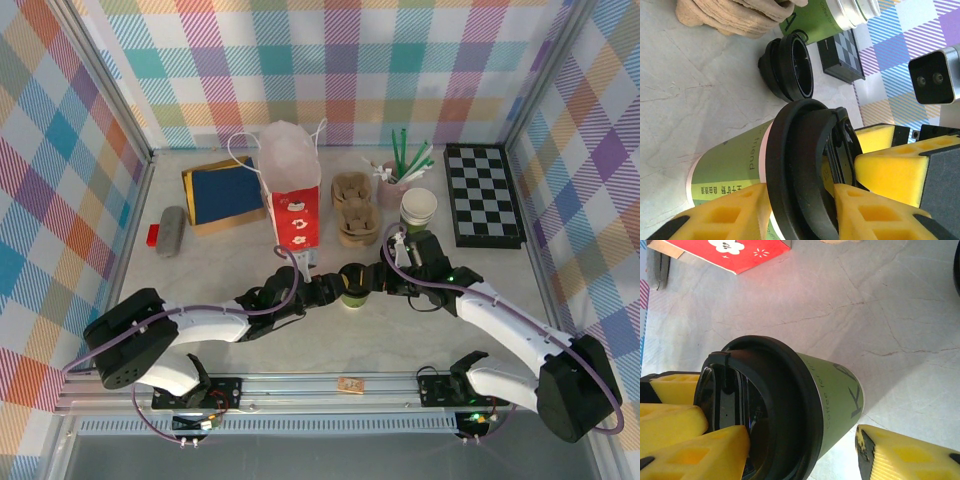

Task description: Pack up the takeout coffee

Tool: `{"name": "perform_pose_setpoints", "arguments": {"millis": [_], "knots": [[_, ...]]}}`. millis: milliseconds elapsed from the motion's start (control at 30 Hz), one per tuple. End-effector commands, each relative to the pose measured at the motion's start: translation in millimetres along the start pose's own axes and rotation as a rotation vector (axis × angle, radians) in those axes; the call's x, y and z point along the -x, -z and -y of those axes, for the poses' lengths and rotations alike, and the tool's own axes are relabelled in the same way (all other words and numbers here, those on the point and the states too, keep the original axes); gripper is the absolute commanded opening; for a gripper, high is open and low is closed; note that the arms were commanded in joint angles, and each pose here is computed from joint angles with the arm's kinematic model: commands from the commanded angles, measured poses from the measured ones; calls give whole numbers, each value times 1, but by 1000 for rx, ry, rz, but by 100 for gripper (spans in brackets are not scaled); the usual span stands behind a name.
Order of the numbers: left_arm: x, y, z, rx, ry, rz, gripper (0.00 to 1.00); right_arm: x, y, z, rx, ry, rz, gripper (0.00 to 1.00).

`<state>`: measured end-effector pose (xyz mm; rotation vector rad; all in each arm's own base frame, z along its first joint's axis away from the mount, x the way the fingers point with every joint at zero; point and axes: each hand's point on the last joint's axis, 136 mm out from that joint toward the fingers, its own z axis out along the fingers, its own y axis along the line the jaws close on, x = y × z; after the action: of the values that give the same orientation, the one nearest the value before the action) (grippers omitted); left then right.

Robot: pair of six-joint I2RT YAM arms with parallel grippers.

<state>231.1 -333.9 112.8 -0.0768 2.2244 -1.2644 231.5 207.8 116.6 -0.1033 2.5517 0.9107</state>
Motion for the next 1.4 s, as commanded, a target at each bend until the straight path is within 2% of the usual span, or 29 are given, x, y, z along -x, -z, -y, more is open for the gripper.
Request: {"name": "perform_pose_setpoints", "arguments": {"millis": [0, 200, 600, 933, 1367], "knots": [[-109, 30, -135, 454, 7, -383, 37, -39, -11, 34, -116, -39, -123, 59], [-114, 31, -142, 462, 9, -390, 37, -40, -11, 37, -125, -41, -123, 59], [-105, 15, -123, 442, -35, -396, 40, -36, -1, 53, -207, -60, -79, 59], [-107, -6, -112, 416, -40, -404, 41, -42, 1, 76, -244, -123, -81, 57], [-115, -9, -116, 416, -28, -402, 41, -53, -8, 91, -249, -167, -128, 55]]}}
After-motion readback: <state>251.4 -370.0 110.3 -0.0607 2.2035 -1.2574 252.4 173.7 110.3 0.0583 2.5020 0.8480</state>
